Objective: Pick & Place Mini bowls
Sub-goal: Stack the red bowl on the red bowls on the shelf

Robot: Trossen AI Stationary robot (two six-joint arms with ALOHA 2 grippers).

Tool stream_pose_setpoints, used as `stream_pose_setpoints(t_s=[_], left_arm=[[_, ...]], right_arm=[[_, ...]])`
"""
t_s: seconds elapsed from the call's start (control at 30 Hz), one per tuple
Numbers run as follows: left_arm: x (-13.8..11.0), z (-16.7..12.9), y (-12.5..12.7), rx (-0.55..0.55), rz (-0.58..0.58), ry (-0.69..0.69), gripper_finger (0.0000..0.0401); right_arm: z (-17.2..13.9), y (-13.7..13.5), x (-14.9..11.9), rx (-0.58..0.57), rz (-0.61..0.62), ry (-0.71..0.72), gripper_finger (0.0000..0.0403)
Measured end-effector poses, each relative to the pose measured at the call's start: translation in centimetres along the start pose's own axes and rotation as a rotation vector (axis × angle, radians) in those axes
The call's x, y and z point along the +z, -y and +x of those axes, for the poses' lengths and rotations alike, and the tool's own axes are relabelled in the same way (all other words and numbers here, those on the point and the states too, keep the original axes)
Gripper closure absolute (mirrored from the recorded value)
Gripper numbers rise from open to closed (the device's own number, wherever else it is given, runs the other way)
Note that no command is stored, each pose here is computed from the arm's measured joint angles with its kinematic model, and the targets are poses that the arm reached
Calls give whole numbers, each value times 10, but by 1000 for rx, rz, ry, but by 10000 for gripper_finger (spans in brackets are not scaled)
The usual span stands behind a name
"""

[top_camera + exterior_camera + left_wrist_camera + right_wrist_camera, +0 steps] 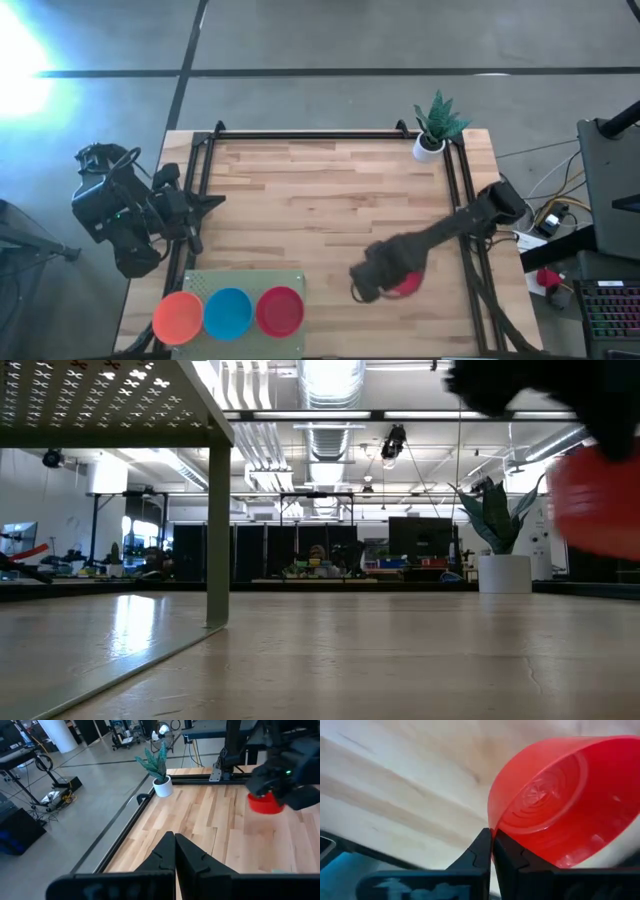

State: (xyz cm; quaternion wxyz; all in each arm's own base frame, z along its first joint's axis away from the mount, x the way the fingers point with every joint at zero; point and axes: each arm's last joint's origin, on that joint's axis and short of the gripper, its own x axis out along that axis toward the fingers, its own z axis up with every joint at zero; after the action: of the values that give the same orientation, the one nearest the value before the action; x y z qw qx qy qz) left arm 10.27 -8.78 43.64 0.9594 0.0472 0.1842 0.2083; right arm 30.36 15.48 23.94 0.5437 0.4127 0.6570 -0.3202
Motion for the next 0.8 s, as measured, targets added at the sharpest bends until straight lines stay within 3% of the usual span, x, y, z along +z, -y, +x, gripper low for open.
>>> stream_pose_setpoints(t_s=[0.5, 0.8], left_arm=[[0, 0, 0, 0, -39, 0, 401], [0, 0, 0, 1, -88, -1, 401]], right_arm=[[-29, 7, 120, 81, -457, 249, 395], [-38, 11, 159, 125, -688, 370, 395]])
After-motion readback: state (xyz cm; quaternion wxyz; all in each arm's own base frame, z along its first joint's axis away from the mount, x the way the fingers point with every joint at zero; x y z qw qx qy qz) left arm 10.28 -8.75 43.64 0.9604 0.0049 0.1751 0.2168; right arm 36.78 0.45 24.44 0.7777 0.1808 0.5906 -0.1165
